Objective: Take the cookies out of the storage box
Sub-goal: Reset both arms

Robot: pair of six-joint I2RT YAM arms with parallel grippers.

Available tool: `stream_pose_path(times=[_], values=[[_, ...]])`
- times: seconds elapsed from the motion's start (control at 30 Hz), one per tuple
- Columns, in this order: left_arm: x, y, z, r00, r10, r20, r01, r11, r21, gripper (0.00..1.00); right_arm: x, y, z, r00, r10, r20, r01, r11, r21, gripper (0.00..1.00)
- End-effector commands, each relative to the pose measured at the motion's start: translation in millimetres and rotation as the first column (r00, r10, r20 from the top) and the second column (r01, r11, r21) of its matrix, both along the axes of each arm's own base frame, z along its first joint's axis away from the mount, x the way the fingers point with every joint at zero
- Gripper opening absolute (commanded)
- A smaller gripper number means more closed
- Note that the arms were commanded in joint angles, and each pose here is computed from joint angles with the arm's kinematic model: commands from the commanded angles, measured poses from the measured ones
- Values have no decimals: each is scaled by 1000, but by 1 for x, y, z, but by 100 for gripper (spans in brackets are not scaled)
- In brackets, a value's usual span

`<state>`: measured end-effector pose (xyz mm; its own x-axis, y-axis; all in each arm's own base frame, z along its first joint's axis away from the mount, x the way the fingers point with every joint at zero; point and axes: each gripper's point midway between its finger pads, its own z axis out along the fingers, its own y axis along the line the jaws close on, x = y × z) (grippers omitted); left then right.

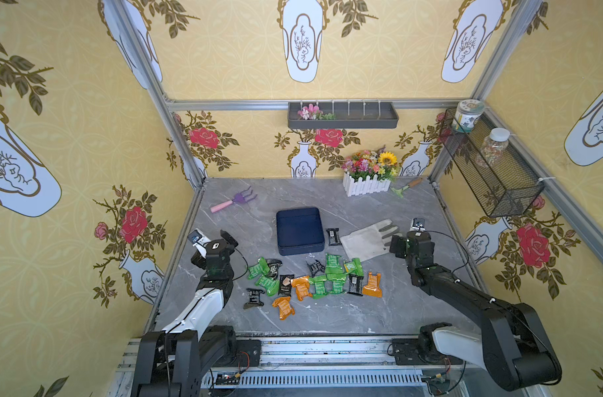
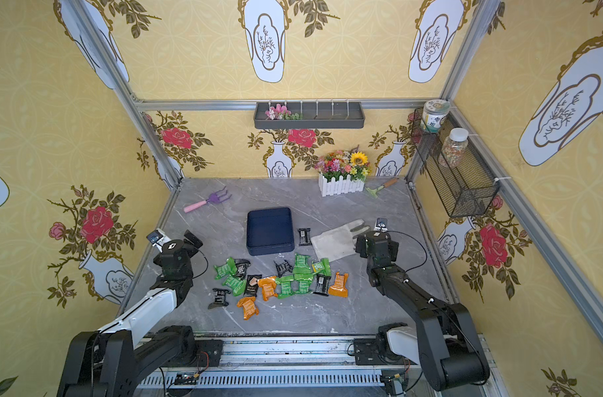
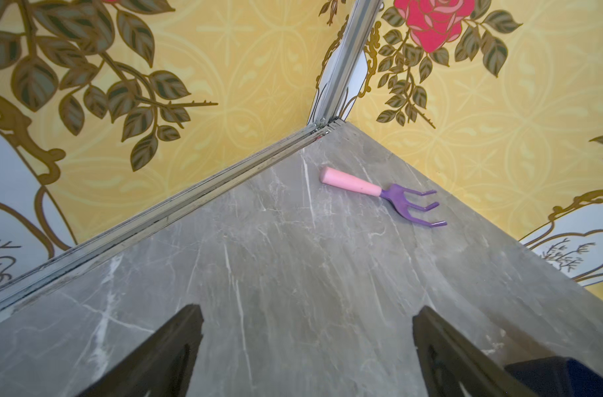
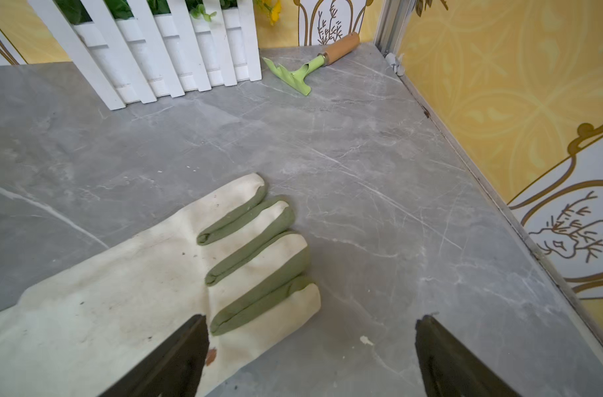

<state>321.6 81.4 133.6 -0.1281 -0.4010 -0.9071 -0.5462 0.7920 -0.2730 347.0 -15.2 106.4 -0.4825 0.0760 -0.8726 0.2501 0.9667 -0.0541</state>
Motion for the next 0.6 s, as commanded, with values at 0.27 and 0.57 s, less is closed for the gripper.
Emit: stream_pose_path(times=[0.27, 0.57], values=[[6, -14, 15, 986, -159, 56, 148, 975, 165, 100, 28, 10, 24, 991, 128, 46, -129, 992, 20, 93], [19, -43, -4, 938, -337, 77, 320, 931, 176, 100, -3, -16, -11, 981, 50, 187, -57, 998, 30, 100]])
